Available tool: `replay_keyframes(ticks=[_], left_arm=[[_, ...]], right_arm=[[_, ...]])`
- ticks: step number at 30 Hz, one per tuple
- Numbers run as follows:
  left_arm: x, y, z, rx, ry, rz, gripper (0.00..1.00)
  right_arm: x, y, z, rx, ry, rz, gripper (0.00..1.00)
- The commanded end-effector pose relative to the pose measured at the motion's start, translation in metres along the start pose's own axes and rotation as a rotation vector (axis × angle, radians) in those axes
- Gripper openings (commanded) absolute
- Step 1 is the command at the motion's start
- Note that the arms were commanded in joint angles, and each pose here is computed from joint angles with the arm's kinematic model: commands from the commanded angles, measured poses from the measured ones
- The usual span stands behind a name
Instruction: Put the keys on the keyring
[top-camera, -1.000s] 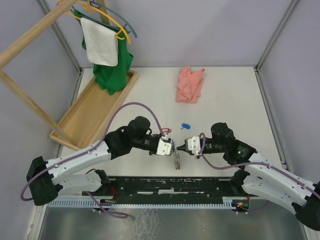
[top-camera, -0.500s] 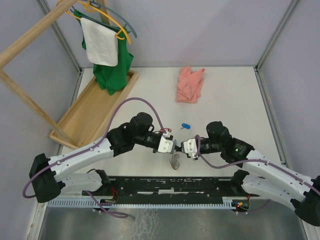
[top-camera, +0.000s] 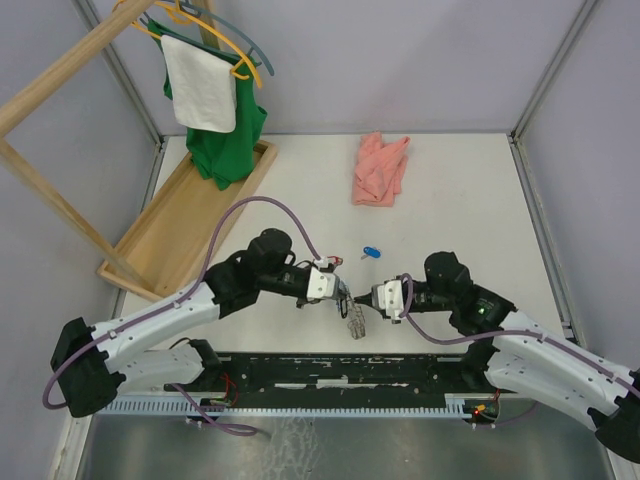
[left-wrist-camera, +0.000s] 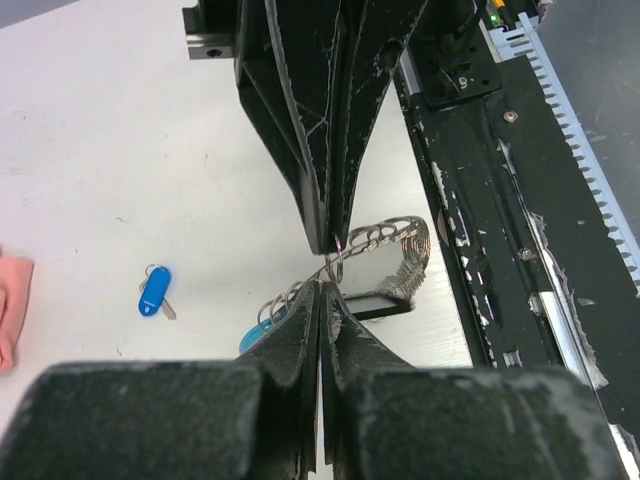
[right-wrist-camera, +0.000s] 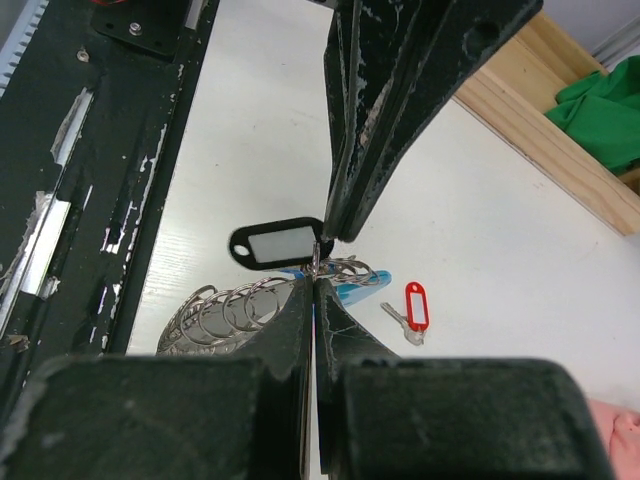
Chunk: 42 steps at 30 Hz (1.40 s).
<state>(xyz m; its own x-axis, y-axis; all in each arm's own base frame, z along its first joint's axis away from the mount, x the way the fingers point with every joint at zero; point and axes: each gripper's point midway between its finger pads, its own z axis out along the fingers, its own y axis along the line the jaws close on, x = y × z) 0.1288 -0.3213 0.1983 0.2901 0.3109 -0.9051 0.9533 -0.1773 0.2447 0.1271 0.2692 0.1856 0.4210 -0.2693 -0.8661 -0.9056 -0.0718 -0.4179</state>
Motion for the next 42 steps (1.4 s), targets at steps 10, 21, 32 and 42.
replay_keyframes(ticks=[10, 21, 32, 42], left_arm=[[-0.03, 0.017, -0.018, -0.17, -0.191, 0.044, 0.03], [-0.033, 0.018, -0.018, -0.219, -0.29, 0.05, 0.03], [0.039, 0.025, -0.033, -0.483, -0.179, -0.222, 0.03], [0.107, 0.022, -0.058, -0.743, -0.06, -0.574, 0.03]], right_arm=[[-0.014, -0.022, -0.007, 0.17, -0.083, 0.028, 0.01], [-0.018, -0.024, -0.009, 0.203, -0.117, 0.039, 0.01], [-0.018, -0.035, -0.027, 0.294, -0.066, 0.026, 0.01], [-0.019, -0.037, -0.04, 0.334, -0.036, 0.004, 0.01]])
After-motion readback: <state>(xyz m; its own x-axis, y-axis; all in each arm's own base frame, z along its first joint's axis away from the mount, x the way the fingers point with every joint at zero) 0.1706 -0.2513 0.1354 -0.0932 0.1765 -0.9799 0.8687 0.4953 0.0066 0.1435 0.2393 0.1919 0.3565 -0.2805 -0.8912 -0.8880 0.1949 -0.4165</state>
